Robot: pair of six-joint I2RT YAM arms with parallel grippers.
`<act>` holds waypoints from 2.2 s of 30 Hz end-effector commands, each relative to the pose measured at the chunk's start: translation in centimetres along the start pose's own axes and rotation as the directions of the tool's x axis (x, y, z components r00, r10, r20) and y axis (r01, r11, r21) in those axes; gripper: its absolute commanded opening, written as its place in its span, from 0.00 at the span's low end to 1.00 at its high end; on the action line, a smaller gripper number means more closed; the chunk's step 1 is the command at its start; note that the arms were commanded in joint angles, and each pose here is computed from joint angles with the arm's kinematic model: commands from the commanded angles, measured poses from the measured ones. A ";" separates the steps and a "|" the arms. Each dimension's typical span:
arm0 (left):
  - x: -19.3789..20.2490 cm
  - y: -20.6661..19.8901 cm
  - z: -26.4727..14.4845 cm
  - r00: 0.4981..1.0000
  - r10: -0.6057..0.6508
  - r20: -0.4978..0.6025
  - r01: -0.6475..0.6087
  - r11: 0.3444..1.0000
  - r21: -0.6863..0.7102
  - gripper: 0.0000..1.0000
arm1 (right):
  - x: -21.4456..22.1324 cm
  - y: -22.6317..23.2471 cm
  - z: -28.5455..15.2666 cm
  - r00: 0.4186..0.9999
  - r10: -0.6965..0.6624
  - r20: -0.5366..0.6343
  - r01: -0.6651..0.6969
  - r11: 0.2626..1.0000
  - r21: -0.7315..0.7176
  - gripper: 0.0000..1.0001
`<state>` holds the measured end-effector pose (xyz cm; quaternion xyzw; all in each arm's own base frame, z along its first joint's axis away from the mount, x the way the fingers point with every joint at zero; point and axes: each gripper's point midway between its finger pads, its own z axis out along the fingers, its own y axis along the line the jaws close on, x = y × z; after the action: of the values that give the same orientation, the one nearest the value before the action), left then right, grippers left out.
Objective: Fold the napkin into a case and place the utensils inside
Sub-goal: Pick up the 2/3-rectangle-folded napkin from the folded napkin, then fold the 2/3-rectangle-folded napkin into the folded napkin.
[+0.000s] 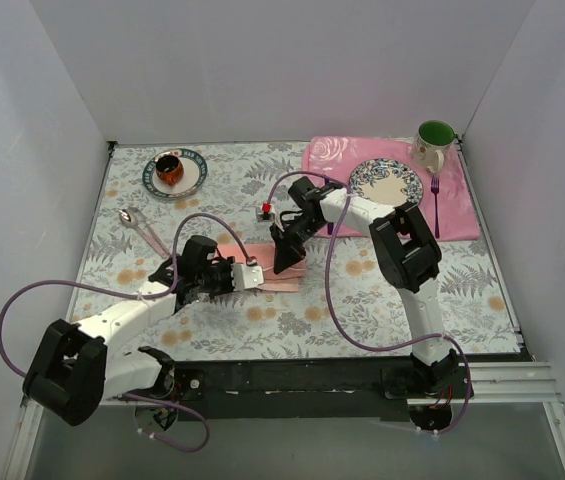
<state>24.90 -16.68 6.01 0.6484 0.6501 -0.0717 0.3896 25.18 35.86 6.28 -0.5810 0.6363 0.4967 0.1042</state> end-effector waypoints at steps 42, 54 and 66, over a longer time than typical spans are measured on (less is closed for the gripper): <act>-0.2 9.7 3.0 0.794 -0.608 0.018 0.598 0.786 0.156 0.00 | -0.7 -8.1 -0.6 0.988 0.153 -0.012 -0.148 0.973 0.174 0.26; 2.4 10.4 6.4 0.615 -0.783 -0.090 0.781 0.589 0.208 0.00 | -2.2 -7.7 -1.8 0.993 0.115 0.008 -0.115 0.978 0.172 0.29; 4.1 9.7 7.2 0.558 -0.815 -0.159 0.825 0.523 0.212 0.00 | -7.1 -10.0 -5.8 0.988 0.099 0.116 -0.135 0.922 0.361 0.53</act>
<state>37.30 -16.60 2.69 0.3193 0.8643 -0.3218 0.2179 35.26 36.69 5.48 -0.5048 0.7394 0.4206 0.1469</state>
